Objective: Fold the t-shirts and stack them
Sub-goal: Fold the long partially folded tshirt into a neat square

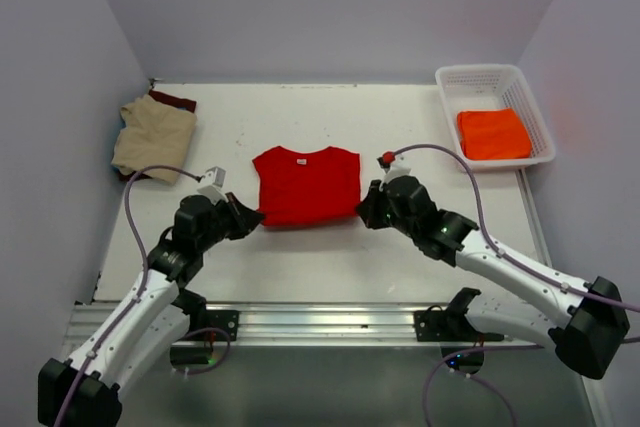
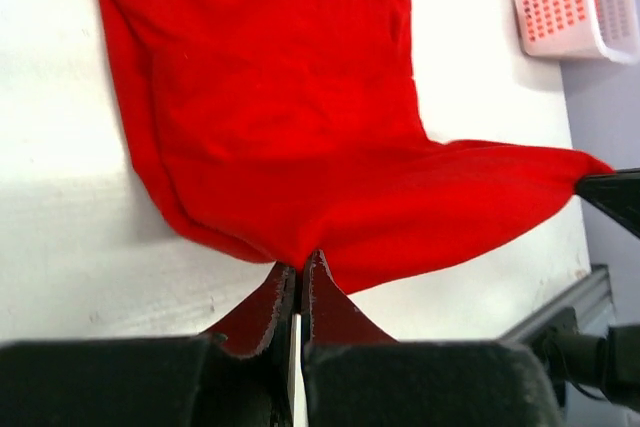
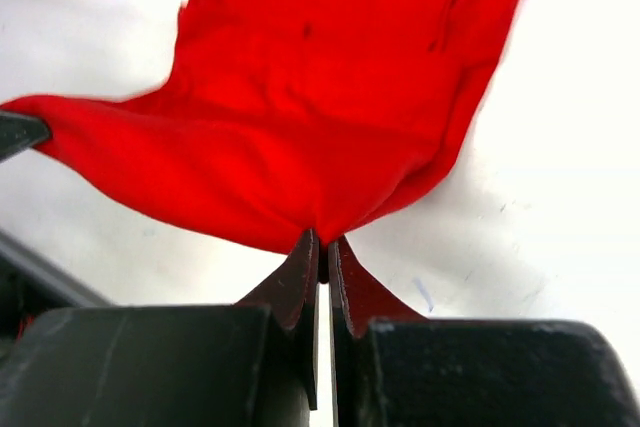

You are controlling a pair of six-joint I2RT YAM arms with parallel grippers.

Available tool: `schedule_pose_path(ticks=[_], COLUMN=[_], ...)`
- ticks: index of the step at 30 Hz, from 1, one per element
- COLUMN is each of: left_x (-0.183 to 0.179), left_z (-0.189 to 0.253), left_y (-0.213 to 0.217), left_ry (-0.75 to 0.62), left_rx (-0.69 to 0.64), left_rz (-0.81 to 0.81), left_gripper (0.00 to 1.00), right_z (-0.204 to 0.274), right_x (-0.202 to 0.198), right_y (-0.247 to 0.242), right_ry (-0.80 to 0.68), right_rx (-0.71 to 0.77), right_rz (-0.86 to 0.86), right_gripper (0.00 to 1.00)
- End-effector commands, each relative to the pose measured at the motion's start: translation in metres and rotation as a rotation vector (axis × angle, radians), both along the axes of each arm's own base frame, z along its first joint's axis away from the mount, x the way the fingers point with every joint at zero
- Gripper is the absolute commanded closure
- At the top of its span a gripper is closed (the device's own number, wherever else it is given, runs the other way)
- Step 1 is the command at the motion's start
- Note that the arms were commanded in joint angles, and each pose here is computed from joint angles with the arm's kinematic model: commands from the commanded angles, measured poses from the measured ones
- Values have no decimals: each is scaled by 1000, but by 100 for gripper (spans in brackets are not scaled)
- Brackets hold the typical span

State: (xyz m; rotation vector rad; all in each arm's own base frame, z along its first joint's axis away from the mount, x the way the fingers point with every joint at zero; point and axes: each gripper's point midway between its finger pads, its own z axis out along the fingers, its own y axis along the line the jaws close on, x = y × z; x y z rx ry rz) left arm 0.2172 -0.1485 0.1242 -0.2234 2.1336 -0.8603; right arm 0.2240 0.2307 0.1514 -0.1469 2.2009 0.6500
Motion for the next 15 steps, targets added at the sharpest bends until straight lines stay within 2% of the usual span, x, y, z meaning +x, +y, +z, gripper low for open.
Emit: schedule_pose_path(ticks=[1,5,6,8,15], left_x=[47,81,89,107,155], left_z=[28,34,26,40,57], left_y=[11,15,16,20,20], left_ry=[-158,-225,-215,-266,-300], left_rx=[77,107,130,122,130], left_rz=[97,152,156,192,219], left_gripper=[100,100,100,100,100], right_z=[18,22,21,10,24], right_x=[48,92,98,112,162], right_y=[-19,-18,-17,-13,5], right_ry=[-92,-106,-109,-100,-141], right_rx=[-100,-92,-97,-131,-117], right_rz=[-130,-184,-187,-190,-212], right_gripper=[100,100,100,100,100])
